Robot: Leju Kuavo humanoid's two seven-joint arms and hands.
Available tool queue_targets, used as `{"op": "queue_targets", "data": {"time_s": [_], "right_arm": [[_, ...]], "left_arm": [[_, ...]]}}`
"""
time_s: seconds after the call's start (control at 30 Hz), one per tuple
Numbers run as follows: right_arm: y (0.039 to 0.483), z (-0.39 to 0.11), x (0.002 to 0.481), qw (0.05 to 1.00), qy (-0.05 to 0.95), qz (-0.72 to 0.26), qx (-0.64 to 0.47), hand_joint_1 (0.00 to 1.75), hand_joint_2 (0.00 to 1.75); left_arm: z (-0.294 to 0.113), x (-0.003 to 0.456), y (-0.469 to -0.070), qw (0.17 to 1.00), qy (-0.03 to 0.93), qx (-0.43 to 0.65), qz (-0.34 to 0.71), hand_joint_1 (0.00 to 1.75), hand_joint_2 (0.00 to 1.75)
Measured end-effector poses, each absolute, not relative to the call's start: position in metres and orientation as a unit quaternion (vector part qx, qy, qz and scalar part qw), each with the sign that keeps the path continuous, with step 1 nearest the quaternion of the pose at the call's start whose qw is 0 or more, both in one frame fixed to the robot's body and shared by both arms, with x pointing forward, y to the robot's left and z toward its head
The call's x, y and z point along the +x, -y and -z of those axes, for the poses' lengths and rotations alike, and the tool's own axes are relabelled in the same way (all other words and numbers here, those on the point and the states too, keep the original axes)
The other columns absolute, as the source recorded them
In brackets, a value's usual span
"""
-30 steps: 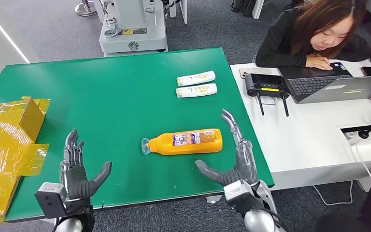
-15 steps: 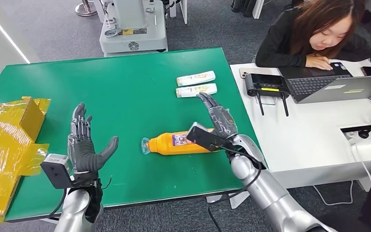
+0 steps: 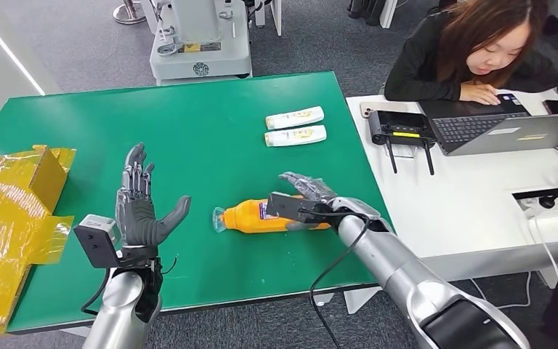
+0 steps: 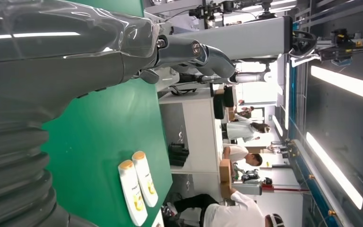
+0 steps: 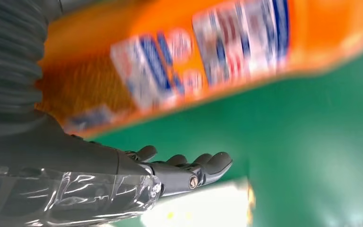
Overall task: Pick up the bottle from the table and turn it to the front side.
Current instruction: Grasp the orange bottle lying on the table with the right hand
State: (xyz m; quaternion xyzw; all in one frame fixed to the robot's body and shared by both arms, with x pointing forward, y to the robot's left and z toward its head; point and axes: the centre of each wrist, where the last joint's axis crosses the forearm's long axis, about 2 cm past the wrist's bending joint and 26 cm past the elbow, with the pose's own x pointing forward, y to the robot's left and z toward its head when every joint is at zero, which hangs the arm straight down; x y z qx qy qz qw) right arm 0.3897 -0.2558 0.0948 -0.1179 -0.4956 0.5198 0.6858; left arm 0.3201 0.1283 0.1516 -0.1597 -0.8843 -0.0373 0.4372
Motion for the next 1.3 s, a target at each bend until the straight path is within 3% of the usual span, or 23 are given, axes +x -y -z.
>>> {"op": "queue_targets", "data": {"time_s": [0.37, 0.63, 0.93, 0.97, 1.07, 1.1, 1.3], "right_arm": [[0.252, -0.109, 0.409, 0.663, 0.362, -0.648, -0.103, 0.0, 1.75], [0.253, -0.114, 0.416, 0.625, 0.282, -0.711, -0.155, 0.0, 1.75], [0.257, -0.116, 0.418, 0.597, 0.254, -0.735, -0.197, 0.03, 1.75], [0.257, -0.116, 0.418, 0.596, 0.253, -0.735, -0.199, 0.17, 1.75], [0.258, -0.116, 0.419, 0.594, 0.25, -0.738, -0.202, 1.41, 1.75], [0.258, -0.116, 0.419, 0.593, 0.249, -0.739, -0.202, 1.71, 1.75], [0.259, -0.107, 0.413, 0.594, 0.306, -0.71, -0.222, 1.75, 1.75]], "left_arm": [[-0.15, 0.32, -0.129, 0.448, 0.88, -0.155, 0.026, 0.0, 1.75], [-0.145, 0.317, -0.132, 0.456, 0.877, -0.149, 0.007, 0.0, 1.75], [-0.137, 0.313, -0.138, 0.464, 0.873, -0.151, 0.0, 0.0, 1.75], [-0.136, 0.313, -0.139, 0.465, 0.872, -0.15, 0.0, 0.0, 1.75], [-0.135, 0.312, -0.14, 0.467, 0.872, -0.149, 0.0, 0.0, 1.75], [-0.134, 0.312, -0.141, 0.467, 0.872, -0.148, 0.0, 0.0, 1.75], [-0.13, 0.31, -0.144, 0.47, 0.871, -0.142, -0.002, 0.0, 1.75]]}}
